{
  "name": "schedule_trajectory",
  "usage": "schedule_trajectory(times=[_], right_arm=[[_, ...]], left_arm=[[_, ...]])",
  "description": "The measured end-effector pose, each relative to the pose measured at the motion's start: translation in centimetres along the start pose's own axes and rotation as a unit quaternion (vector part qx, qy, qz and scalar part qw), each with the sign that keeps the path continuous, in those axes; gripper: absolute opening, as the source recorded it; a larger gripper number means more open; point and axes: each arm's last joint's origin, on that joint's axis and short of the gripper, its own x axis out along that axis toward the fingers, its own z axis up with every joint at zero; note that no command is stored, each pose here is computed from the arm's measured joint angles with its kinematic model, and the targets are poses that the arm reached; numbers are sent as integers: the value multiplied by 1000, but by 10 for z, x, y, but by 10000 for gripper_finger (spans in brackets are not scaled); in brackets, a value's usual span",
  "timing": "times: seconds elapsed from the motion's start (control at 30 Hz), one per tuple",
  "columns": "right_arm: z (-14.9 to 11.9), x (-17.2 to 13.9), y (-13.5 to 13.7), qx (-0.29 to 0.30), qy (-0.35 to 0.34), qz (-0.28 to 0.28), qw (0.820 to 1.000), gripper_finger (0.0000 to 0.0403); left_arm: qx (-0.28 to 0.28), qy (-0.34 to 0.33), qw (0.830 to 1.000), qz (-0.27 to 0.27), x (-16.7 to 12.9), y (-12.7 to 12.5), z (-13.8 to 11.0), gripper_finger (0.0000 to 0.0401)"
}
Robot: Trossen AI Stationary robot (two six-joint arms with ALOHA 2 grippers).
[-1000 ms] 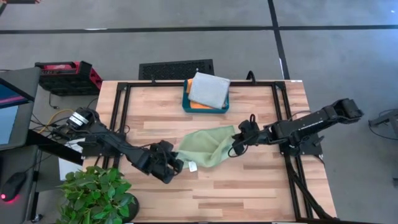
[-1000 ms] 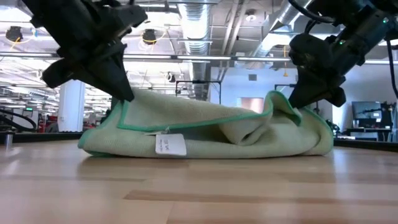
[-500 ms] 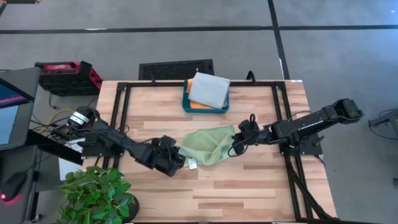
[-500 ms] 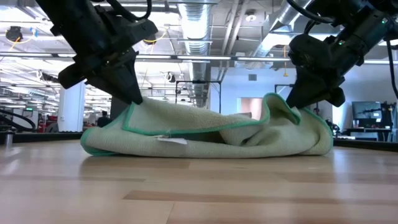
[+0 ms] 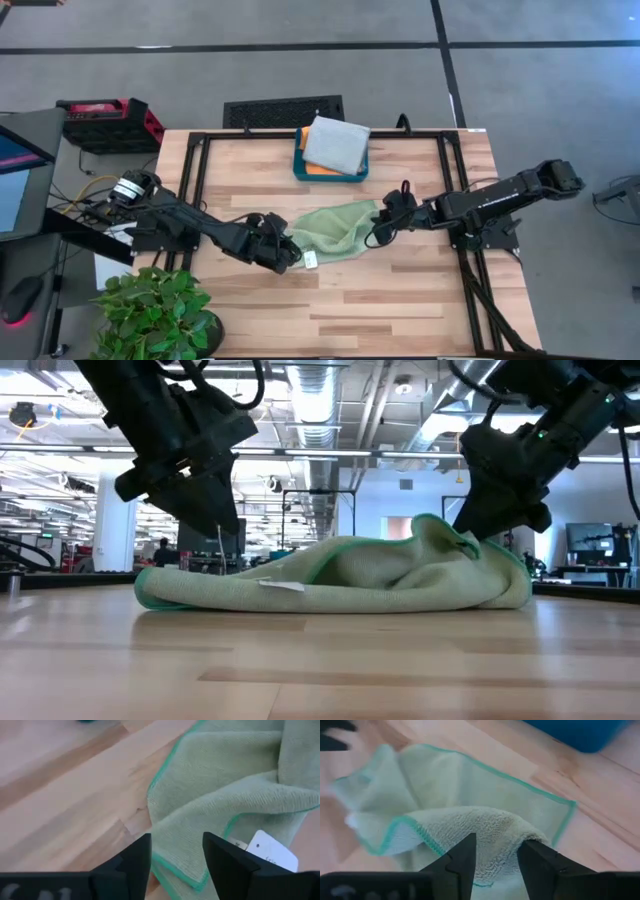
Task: Fold microfiber towels
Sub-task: Fold the green towel
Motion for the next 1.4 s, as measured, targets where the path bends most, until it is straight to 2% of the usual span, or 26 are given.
schedule_trajectory(times=[0.17, 0.27, 0.43, 0.53, 0.7, 0.8, 0.9, 1.03, 1.13, 1.27, 1.4], right_arm=[[8, -14, 4, -34, -13, 61, 997, 167], [11, -27, 8, -35, -38, 100, 994, 166], [11, -50, 19, -122, -64, 183, 973, 164], [9, -62, 24, -165, -85, 222, 957, 164], [7, -74, 32, -216, -118, 260, 934, 160], [5, -77, 35, -230, -123, 268, 927, 156], [-4, -73, 40, -252, -93, 282, 921, 152], [-22, -54, 50, -286, -30, 289, 913, 147], [-31, -34, 58, -313, -15, 277, 908, 145], [-38, -11, 70, -369, -53, 270, 888, 142], [-39, 7, 78, -397, -87, 225, 886, 139]], left_arm=[[57, -10, 998, -37, -18, -15, 4, 174], [104, -9, 991, -88, -32, -30, 1, 174], [161, -9, 973, -164, -48, -45, -14, 174], [200, -12, 965, -170, -53, -46, -20, 174], [210, -19, 964, -164, -50, -47, -21, 174], [224, -2, 963, -149, -38, -47, -28, 174], [241, 21, 960, -140, -21, -52, -39, 174], [263, 33, 956, -125, -1, -56, -51, 174], [274, 31, 954, -121, 8, -58, -52, 174], [277, 32, 954, -113, 15, -57, -51, 174], [285, 32, 952, -108, 17, -56, -49, 174]])
